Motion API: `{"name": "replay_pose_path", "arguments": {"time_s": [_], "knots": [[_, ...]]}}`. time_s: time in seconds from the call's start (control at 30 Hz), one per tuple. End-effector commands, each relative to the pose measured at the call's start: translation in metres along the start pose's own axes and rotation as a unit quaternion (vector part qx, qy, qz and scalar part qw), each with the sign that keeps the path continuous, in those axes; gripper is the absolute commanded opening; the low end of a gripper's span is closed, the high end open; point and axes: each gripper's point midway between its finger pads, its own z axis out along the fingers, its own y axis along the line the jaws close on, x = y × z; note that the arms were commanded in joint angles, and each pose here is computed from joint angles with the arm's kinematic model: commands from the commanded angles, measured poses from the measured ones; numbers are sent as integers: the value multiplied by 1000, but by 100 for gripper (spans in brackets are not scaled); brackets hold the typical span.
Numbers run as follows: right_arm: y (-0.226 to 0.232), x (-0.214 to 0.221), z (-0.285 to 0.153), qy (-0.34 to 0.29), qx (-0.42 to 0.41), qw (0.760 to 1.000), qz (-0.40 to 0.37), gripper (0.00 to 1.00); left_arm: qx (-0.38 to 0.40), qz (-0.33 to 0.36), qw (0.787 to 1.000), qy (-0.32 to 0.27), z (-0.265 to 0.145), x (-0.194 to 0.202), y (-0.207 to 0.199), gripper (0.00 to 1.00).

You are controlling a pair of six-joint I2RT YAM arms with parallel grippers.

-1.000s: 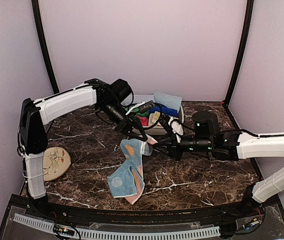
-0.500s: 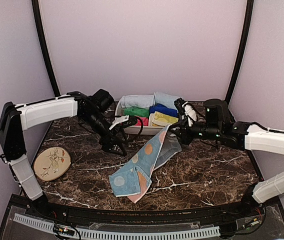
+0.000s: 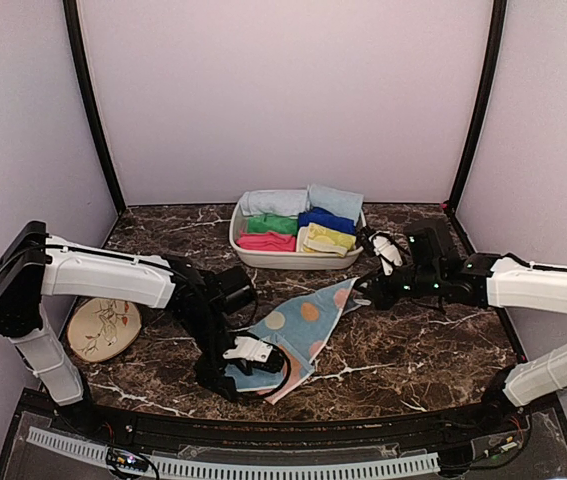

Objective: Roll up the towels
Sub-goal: Adjust the towel at the center of the board.

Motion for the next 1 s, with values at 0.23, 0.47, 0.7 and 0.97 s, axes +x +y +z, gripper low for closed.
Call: {"name": "replay_pose_path", "arguments": {"time_s": [0.23,0.47,0.7,0.97], "knots": [[-10,-3,-15,-16,22,1000,15,0,-82,4,996,22,29,-11,36,56],[-15,-8,-23,-26,31,999,18,0,-118,-20,991,53,35,-1,57,13],[-31,-16,-39,-36,58,997,23,0,-159,-77,984,-1,-43,3,72,0],[-41,-18,-49,-36,67,997,25,0,-175,-101,979,-12,-79,73,19,0]]}}
